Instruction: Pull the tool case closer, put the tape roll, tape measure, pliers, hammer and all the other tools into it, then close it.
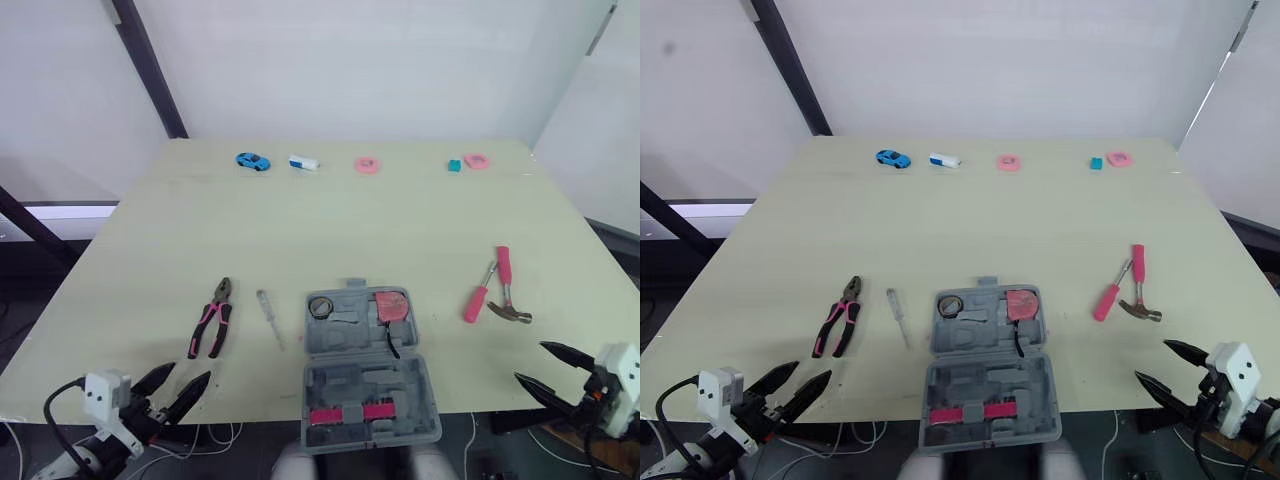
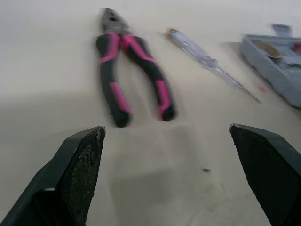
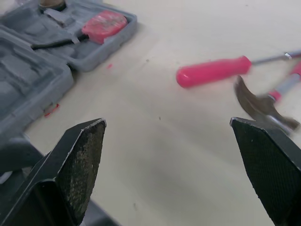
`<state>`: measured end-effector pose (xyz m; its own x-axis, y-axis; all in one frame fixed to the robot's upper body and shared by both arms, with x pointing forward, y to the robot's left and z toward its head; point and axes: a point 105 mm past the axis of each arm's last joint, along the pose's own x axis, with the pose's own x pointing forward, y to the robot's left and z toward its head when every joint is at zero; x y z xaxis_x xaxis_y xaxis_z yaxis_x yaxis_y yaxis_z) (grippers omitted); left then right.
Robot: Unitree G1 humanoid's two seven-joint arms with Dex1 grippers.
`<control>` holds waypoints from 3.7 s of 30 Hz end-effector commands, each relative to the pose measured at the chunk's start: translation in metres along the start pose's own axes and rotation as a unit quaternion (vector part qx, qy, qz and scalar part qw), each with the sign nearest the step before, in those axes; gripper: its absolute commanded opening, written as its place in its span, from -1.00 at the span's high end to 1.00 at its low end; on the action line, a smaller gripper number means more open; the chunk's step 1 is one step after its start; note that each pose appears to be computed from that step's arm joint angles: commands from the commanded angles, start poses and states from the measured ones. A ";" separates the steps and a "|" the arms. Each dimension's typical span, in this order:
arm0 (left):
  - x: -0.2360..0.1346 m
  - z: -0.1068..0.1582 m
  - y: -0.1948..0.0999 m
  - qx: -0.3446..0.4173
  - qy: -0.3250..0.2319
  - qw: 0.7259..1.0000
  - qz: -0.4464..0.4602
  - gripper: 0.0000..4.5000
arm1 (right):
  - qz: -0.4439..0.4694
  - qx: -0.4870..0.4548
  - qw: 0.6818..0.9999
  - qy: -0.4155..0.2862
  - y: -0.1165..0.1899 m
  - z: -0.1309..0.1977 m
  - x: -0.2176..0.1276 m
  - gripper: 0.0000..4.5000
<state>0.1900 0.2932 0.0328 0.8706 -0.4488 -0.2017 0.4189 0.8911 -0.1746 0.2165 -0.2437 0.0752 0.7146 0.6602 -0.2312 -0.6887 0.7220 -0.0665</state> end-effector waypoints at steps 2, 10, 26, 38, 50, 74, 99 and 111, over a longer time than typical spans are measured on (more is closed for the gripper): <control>0.019 0.014 -0.031 0.088 0.031 0.986 -0.134 -1.00 | 0.063 -0.062 0.996 -0.006 0.012 0.032 0.036 -0.98; 0.057 0.031 -0.052 0.134 0.066 0.956 -0.251 -0.89 | 0.169 -0.125 0.976 0.056 0.023 0.039 0.071 -0.59; 0.097 0.020 -0.068 0.203 0.174 0.907 -0.325 0.88 | 0.260 -0.225 0.921 0.184 0.037 0.025 0.113 1.00; 0.073 0.055 -0.047 0.120 0.047 0.957 -0.261 0.88 | 0.215 -0.141 0.964 0.069 0.030 0.057 0.104 1.00; 0.006 0.078 0.007 0.005 -0.031 0.999 -0.034 -0.22 | 0.254 -0.053 0.957 -0.129 0.047 0.115 0.062 -0.92; 0.095 0.096 0.024 -0.018 0.183 0.954 0.238 -0.97 | 0.312 -0.134 0.930 -0.143 0.074 0.151 0.070 -1.00; 0.114 0.044 0.033 -0.071 0.264 0.920 0.281 -0.07 | 0.296 -0.145 0.936 -0.127 0.069 0.146 0.070 -1.00; 0.103 0.077 0.019 -0.028 0.193 0.963 0.188 -0.07 | 0.258 -0.139 0.947 -0.132 0.062 0.153 0.082 -1.00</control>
<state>0.3065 0.2803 0.0638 0.7527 -0.0022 -0.6584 -0.0387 0.9981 -0.0476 0.2476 -0.1147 0.1915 0.2242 0.9718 -0.0728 -0.9501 0.2014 -0.2380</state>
